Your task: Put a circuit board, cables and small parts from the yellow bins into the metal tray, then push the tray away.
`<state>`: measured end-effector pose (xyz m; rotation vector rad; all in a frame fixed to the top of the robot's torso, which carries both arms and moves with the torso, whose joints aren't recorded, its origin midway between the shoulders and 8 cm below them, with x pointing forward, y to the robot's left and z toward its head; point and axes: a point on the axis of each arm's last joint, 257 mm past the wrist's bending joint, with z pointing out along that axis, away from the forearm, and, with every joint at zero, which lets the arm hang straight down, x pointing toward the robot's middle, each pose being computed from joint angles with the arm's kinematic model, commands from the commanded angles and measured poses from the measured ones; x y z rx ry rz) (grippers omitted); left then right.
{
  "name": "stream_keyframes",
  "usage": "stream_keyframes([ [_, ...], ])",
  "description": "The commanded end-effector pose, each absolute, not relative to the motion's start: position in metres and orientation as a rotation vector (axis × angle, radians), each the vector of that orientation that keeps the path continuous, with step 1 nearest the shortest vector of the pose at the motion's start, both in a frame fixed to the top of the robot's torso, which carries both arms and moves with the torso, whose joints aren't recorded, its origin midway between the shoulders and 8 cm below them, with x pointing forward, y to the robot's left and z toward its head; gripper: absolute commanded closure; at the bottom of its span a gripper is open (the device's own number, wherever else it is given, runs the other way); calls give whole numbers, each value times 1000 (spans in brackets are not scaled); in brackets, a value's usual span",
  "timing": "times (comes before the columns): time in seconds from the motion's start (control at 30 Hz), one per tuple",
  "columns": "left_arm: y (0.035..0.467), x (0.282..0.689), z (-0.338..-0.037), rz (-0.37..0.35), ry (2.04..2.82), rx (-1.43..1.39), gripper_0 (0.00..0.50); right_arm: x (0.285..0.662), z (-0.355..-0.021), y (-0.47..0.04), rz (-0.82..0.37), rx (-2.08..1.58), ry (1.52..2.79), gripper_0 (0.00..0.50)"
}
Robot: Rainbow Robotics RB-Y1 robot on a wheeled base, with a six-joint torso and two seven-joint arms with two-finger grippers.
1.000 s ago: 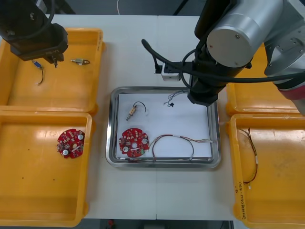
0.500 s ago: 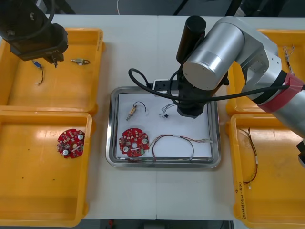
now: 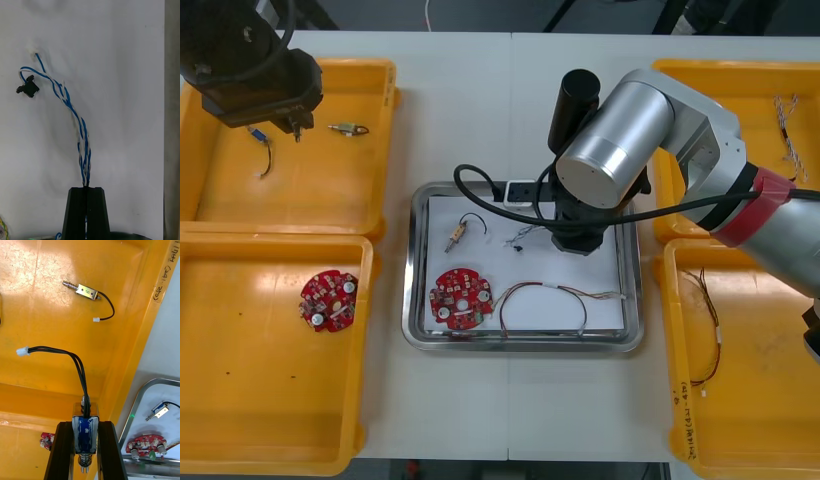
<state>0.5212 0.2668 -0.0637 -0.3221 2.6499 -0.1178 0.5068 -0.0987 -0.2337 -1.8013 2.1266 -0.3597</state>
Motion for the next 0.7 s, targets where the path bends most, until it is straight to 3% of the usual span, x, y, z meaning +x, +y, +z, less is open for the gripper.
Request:
stream_keyframes([
  [0.03,260,523,-46,-115,2615,-214,500,502,-241,-94,-356,-1801,2126,500],
  [0.13,260,523,-47,-117,2617,-212,498,502,-242,-94,-352,-1798,2131,485],
  [0.2,260,523,-46,-115,2615,-214,498,502,-242,-94,-352,-1798,2131,409],
  [0.27,261,523,-46,-114,2616,-214,500,501,-242,-94,-348,-1799,2133,384],
  [0.3,260,523,-46,-115,2615,-214,498,501,-243,-95,-347,-1795,2137,93],
  [0.33,261,523,-46,-112,2617,-211,499,499,-244,-94,-342,-1795,2141,11],
  [0.7,261,523,-46,-113,2616,-212,498,499,-247,-103,-331,-1771,2167,0],
])
